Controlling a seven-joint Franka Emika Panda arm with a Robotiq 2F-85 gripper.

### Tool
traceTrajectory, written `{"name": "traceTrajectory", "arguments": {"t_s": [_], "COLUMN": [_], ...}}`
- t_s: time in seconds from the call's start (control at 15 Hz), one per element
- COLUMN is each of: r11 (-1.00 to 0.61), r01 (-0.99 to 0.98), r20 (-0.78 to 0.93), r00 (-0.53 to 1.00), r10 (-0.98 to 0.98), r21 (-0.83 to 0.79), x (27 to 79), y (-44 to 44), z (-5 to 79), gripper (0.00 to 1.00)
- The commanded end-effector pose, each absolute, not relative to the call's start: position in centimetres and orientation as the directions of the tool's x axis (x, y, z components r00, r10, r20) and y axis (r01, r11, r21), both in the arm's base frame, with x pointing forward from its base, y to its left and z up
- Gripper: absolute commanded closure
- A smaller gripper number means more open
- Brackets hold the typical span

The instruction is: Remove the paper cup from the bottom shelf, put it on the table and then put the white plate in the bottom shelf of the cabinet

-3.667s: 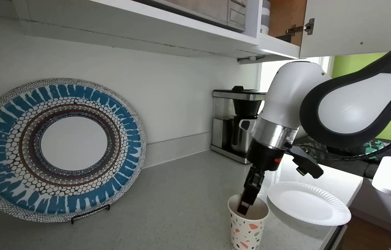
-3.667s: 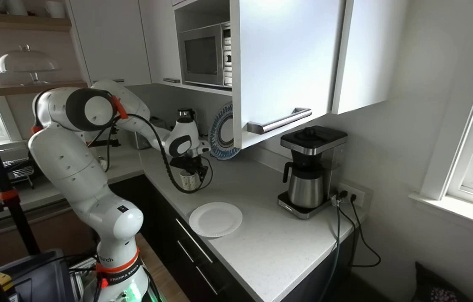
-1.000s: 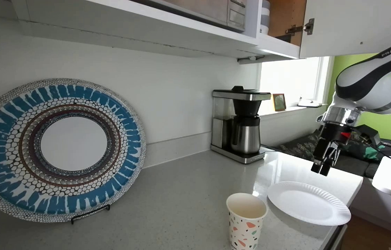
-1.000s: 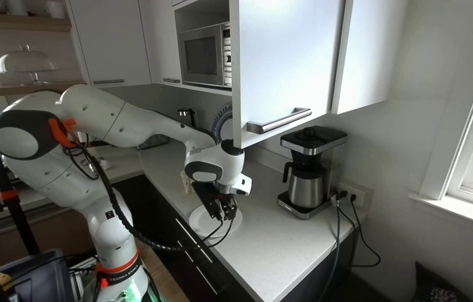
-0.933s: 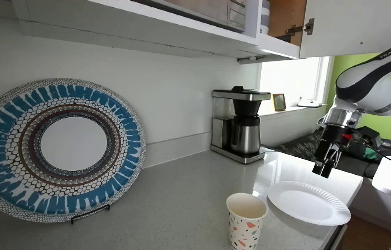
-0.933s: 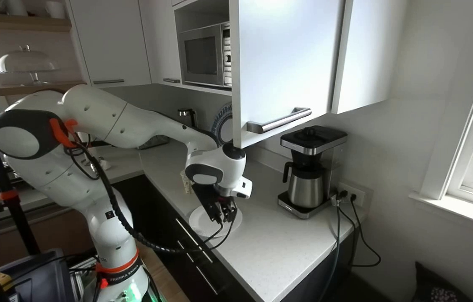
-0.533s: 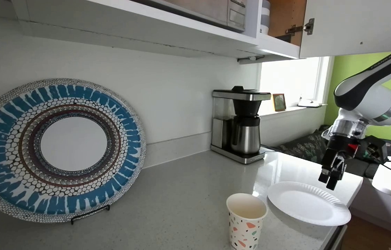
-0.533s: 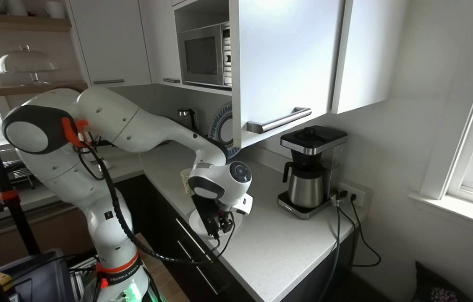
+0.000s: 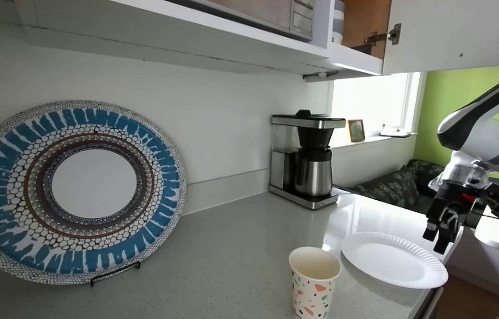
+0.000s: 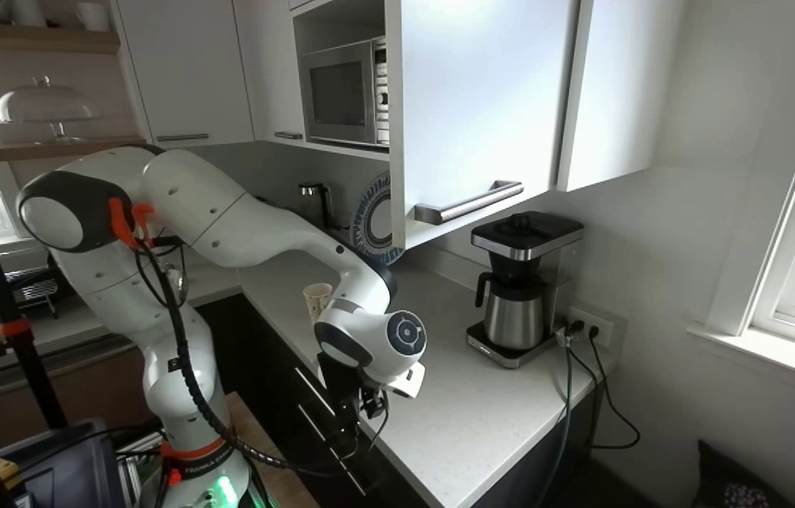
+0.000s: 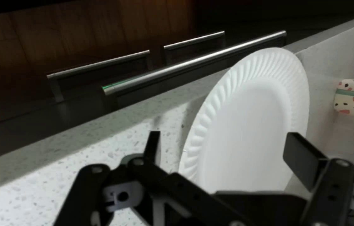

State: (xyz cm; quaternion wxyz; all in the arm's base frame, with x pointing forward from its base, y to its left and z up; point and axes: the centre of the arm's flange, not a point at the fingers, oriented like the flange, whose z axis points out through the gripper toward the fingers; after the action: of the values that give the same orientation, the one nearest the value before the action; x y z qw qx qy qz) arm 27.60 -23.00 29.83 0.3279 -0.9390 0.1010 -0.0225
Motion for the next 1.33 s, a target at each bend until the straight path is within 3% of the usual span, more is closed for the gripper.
{"name": "traceTrajectory", "arguments": {"t_s": [0.0,0.73,0.87,0.93,1.07,1.27], "r11": [-0.705,-0.675,-0.678,-0.678,-0.682,-0.684], "r01": [-0.194,-0.25,-0.248,-0.247,-0.247,-0.257], "r20": [-0.025,-0.04,-0.041,-0.039,-0.039,-0.045], "r00": [0.97,0.95,0.951,0.951,0.951,0.949], "r10": [-0.242,-0.31,-0.307,-0.306,-0.306,-0.312], "r21": [-0.682,-0.694,-0.692,-0.693,-0.688,-0.683], "x": [27.9,28.8,29.3,29.6,29.9,29.9], "y": [-23.2,-22.0,-21.6,-21.4,-21.3,-21.4], "z": [28.1,25.8,25.8,25.8,25.7,25.4], "gripper": [0.0,0.01,0.15,0.31,0.49,0.71]}}
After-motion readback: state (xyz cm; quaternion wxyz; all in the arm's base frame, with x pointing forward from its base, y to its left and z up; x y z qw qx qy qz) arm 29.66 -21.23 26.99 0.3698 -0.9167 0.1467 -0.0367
